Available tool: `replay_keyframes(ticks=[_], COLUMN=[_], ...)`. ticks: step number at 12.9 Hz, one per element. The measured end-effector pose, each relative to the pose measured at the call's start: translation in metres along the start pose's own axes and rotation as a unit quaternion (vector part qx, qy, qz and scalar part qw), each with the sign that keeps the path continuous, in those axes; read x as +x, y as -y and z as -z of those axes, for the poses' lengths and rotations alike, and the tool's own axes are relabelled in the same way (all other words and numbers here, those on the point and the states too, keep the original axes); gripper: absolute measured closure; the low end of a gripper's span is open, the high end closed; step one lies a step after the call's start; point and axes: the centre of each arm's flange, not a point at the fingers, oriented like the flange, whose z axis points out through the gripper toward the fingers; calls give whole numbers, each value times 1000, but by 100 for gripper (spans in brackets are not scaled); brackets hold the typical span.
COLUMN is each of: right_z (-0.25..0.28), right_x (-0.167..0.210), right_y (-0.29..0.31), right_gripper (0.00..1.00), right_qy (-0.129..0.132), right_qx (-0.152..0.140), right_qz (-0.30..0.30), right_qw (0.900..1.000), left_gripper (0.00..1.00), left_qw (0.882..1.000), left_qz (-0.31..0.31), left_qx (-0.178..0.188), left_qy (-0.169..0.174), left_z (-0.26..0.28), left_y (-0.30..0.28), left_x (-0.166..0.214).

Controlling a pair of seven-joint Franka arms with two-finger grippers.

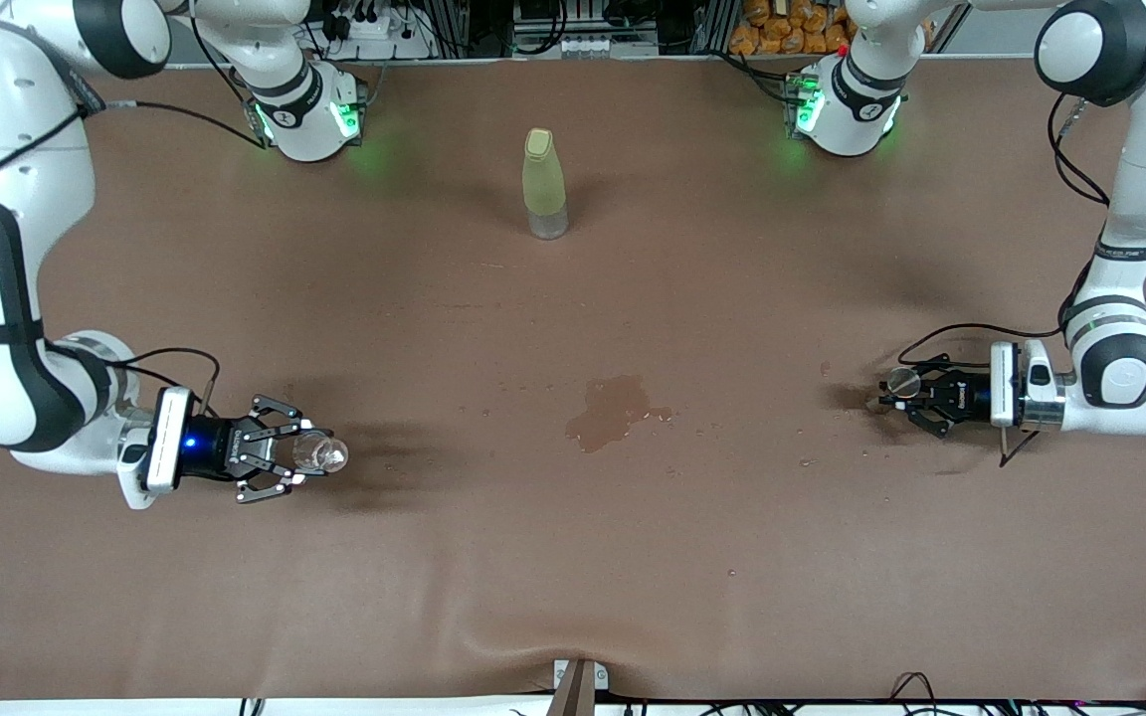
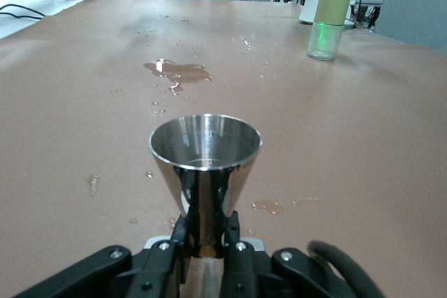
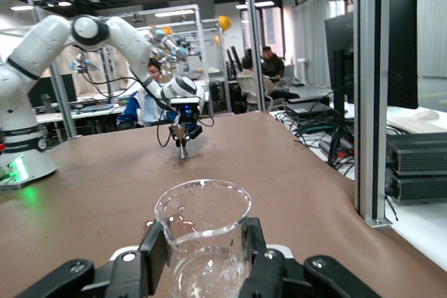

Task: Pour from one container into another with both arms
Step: 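Lift the beaker and jigger, bringing both grippers together mid-table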

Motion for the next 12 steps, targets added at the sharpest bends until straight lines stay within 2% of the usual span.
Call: replay_keyframes(ticks=[2, 4, 6, 8, 12], right_z=[-1, -1, -4, -21, -66], right_x=[13, 14, 15, 15, 15], right_y=[34, 64, 88, 112, 143], right_gripper=[50, 50, 50, 50, 50], right_qy=[4, 6, -3, -20, -25], right_qx=[-6, -14, -22, -23, -19], right_qz=[-19, -39, -56, -75, -92], right_qw=[1000, 999, 998, 997, 995], left_gripper=[79, 79, 79, 79, 79], left_qw=[999, 996, 994, 994, 989], left_qz=[-43, -85, -102, -94, -95], left_qx=[14, 17, 26, 45, 67], left_qy=[20, 22, -1, -33, -91], left_z=[21, 22, 8, -4, -74], left_y=[23, 44, 59, 71, 104], left_x=[29, 60, 82, 101, 149])
